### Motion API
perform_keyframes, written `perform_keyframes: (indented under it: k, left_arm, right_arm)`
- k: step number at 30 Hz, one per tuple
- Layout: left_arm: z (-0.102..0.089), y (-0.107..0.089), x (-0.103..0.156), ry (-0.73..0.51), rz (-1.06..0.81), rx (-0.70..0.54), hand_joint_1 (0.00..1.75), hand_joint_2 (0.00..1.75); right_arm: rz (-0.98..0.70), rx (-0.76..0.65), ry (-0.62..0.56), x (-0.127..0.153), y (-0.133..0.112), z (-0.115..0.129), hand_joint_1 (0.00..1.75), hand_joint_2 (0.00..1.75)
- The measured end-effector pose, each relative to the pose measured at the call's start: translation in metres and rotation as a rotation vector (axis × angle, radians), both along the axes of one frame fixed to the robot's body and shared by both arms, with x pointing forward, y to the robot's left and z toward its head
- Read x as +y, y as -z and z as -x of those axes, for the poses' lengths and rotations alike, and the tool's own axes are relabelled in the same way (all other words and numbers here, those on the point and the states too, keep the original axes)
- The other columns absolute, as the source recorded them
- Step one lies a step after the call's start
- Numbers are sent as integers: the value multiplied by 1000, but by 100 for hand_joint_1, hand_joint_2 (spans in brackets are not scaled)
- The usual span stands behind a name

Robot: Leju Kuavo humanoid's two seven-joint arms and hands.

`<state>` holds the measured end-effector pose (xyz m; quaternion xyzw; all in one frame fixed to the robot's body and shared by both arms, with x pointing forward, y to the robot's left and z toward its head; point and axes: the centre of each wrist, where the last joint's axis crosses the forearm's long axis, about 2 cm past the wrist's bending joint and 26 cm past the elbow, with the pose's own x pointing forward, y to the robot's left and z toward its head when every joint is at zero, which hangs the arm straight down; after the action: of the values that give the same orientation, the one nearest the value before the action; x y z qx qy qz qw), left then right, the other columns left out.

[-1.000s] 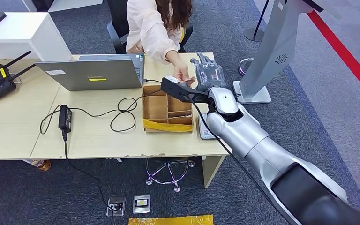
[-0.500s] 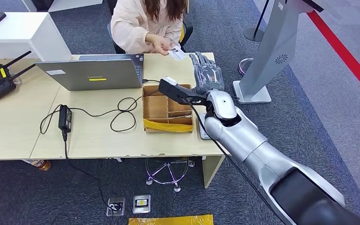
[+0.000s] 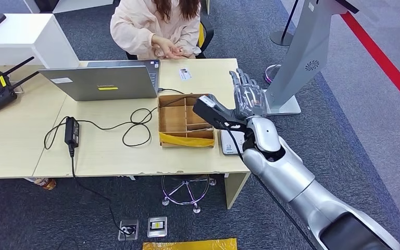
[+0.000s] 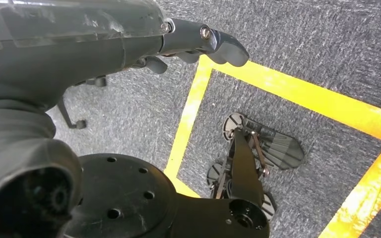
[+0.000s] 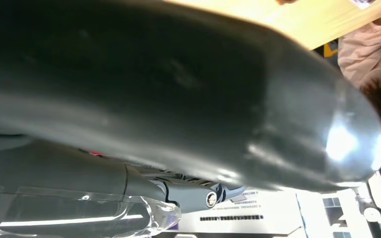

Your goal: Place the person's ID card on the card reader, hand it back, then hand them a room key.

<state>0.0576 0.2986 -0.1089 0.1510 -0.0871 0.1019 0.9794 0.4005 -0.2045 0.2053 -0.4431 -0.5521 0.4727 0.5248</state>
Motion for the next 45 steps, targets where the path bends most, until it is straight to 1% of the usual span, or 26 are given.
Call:
perform_keyframes:
  k: [3,7,13,17,21,29,38,41,45]
  left_arm:
    - [0,0,0,-7,1,-9,0,0]
    - [0,0,0,-19,2,-12,0,0]
    - [0,0,-1,-39,-2,-9,0,0]
    - [0,0,-1,-44,-2,-5,0,0]
    - [0,0,-1,-44,-2,-4,0,0]
    - [-1,0,-2,-49,-4,-5,0,0]
    - [-1,0,-3,-53,-5,-3,0,0]
    - [-1,0,-4,-49,-3,-3,0,0]
    - [-1,0,-4,-41,1,-4,0,0]
  right_arm:
    - [-17,-14,-8,-5,4,19,0,0]
    - [-50,-43,-41,-4,5,41,0,175]
    - [-100,-102,-76,0,-4,60,0,175]
    - [-138,-130,-86,5,-5,72,0,175]
    - [-170,-137,-82,9,0,83,0,175]
    - [-157,-170,-40,22,19,103,0,175]
    - [-145,-186,-60,35,29,112,0,175]
    - [-152,-189,-85,42,35,112,0,175]
    - [-153,-159,-101,49,46,109,0,175]
